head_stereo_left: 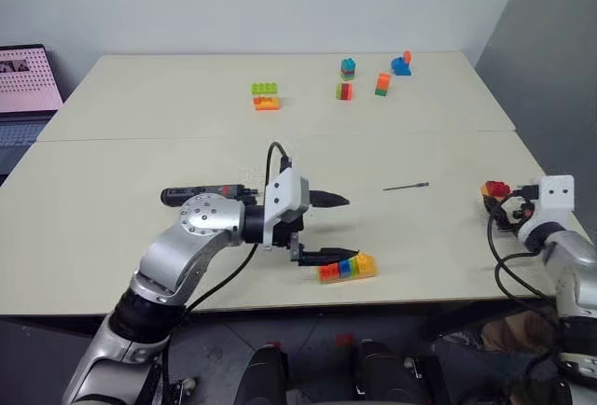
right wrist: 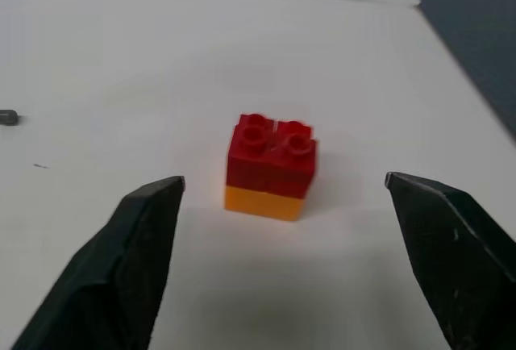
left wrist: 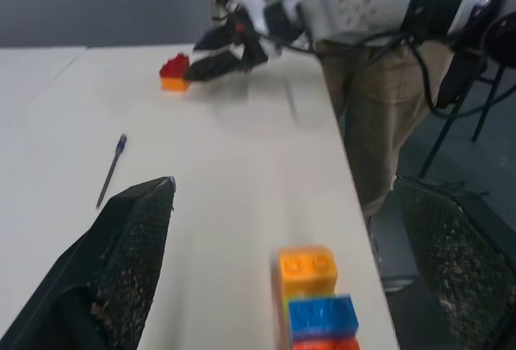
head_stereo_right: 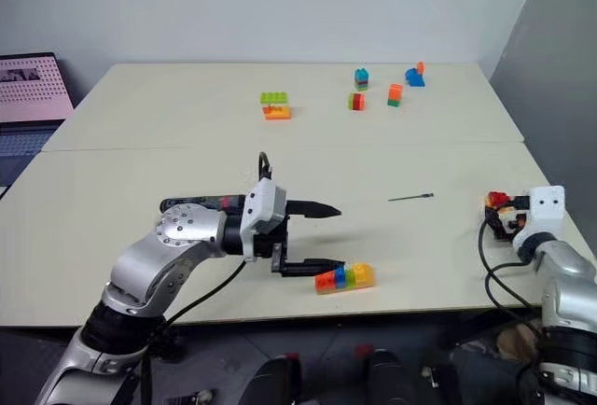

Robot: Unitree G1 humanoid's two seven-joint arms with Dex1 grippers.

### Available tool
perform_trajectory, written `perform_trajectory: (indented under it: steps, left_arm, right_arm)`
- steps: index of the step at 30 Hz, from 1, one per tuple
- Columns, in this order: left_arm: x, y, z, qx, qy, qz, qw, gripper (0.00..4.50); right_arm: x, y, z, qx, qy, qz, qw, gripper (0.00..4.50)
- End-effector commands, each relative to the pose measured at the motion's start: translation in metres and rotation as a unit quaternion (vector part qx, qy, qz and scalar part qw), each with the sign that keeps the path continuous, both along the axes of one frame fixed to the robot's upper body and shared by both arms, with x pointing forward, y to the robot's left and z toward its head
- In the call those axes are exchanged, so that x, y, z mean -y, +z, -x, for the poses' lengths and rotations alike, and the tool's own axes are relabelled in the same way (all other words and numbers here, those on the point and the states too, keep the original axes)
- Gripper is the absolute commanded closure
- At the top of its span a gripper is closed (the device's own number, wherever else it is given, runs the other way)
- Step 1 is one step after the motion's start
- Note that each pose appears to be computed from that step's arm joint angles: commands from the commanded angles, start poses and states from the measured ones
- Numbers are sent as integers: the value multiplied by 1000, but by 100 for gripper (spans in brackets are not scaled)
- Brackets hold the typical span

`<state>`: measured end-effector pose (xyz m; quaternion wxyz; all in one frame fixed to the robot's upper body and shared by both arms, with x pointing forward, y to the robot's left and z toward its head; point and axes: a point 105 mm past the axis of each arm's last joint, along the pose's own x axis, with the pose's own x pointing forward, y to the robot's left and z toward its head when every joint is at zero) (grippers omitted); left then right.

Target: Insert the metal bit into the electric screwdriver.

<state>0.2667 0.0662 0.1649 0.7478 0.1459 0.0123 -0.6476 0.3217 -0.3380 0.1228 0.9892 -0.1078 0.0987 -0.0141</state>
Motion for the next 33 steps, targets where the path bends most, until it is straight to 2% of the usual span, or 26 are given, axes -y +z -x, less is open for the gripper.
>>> perform_trajectory:
  steps: [1,3,5,7,11,16,18,26,31,33]
  left_arm:
    - [-25,10,0,28,31,-18,999,0]
    - [-35,7,2,25,39,-33,998,0]
    - [-49,3,7,21,38,-62,997,0]
    - [-58,0,13,14,32,-85,996,0]
    - [-65,-9,23,7,20,-113,993,0]
    - [-64,-21,36,3,10,-129,992,0]
    - [-63,-25,41,2,10,-132,991,0]
    - [-62,-28,43,5,10,-136,991,0]
    - [-59,-27,42,7,10,-130,991,0]
    - [-57,-27,43,4,9,-127,992,0]
  right_arm:
    - [-6,58,14,65,70,75,993,7]
    - [-15,69,17,67,107,103,987,7]
    - [-58,83,19,60,234,113,964,7]
    - [-102,83,27,25,358,116,926,7]
    - [-161,65,50,-57,520,109,846,7]
    - [-209,28,66,-135,620,119,764,7]
    - [-223,11,70,-159,640,123,741,7]
    - [-242,-10,64,-175,655,125,724,7]
    - [-247,-23,58,-175,651,138,726,7]
    - [-248,-25,58,-170,652,142,725,44]
